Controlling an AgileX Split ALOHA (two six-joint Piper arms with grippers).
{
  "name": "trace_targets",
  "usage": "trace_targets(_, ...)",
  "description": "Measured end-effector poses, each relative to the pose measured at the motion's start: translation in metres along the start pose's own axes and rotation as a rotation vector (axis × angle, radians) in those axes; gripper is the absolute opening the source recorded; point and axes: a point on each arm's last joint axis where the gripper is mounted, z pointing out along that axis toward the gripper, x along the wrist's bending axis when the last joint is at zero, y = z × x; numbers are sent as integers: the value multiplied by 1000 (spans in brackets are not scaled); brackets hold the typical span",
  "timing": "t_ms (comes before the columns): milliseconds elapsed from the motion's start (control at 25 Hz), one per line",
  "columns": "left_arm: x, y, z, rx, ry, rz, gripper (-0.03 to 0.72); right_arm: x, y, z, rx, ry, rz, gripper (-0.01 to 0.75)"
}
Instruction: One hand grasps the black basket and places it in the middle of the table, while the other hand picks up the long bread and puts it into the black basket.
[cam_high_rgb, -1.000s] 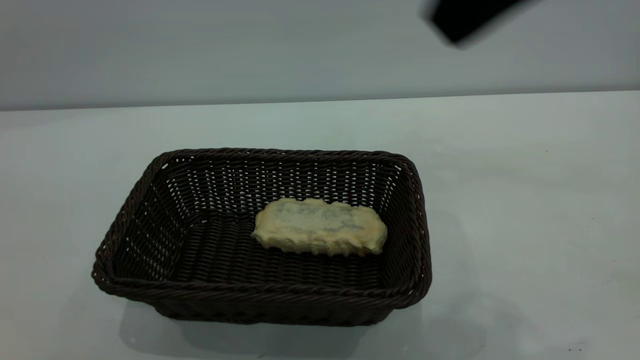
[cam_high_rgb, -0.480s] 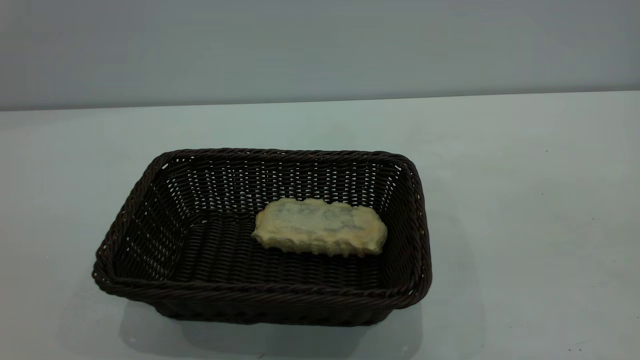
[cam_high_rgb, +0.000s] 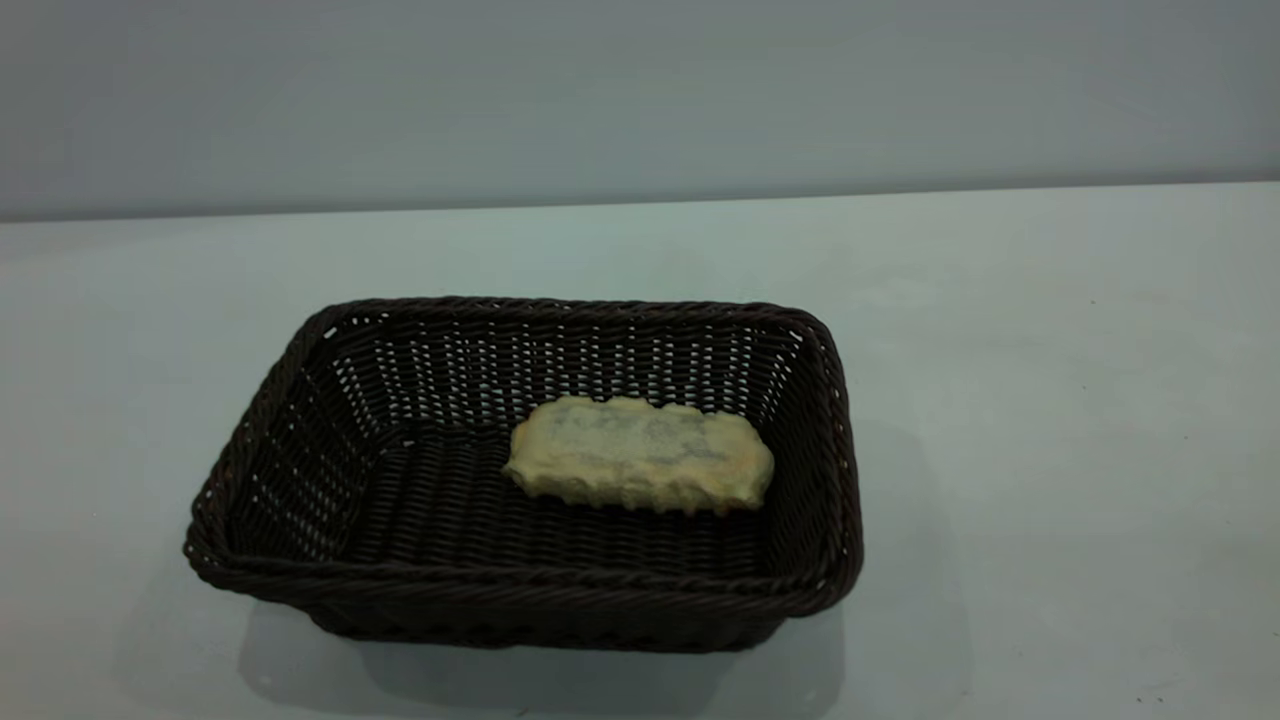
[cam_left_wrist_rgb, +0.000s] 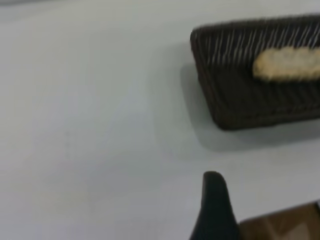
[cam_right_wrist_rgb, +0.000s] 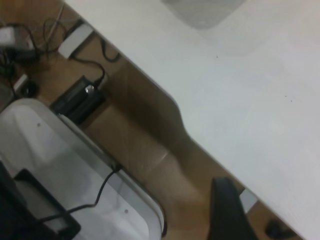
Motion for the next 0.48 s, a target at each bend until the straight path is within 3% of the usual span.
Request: trace_targets(480, 1, -8, 16, 38, 19, -8, 586, 1, -33, -26, -228, -67, -11, 427)
